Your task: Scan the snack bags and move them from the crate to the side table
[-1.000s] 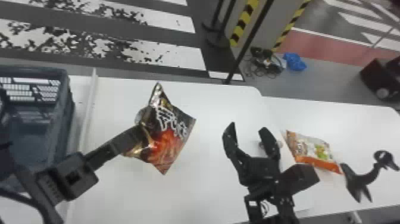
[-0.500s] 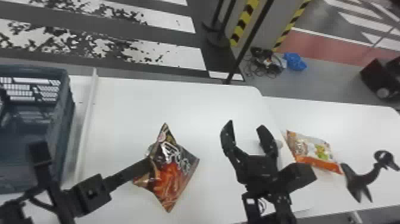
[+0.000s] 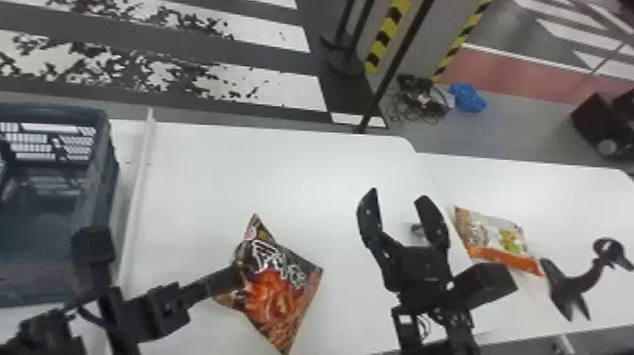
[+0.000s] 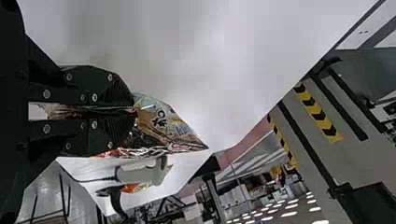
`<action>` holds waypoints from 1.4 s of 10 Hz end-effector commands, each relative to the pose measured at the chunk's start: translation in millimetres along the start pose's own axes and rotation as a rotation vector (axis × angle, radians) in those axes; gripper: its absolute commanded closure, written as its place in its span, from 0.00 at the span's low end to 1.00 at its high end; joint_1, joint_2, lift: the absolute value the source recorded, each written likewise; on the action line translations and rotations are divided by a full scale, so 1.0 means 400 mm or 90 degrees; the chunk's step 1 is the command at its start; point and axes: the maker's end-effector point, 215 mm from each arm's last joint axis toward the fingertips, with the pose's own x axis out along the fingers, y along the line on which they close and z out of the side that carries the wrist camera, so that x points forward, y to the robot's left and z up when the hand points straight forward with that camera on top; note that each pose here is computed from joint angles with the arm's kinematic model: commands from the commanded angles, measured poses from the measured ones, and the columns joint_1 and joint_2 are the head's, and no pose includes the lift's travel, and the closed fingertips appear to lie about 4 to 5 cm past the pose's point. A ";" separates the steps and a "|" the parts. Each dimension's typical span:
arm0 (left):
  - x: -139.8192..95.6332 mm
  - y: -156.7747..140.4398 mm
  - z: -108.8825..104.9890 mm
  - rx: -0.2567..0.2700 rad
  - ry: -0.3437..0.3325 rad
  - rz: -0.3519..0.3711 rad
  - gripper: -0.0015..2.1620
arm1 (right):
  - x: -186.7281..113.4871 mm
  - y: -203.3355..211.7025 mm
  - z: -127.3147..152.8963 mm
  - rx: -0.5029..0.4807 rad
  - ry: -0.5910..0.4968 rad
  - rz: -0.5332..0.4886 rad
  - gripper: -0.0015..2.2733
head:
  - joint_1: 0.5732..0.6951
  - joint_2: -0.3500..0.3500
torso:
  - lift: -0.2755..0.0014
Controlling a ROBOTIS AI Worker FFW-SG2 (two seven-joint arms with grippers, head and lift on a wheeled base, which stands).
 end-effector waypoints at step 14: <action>-0.410 -0.079 0.376 0.473 -0.314 0.343 0.03 | -0.009 0.020 -0.020 0.000 0.001 0.037 0.05 | 1.00 0.11 | 0.68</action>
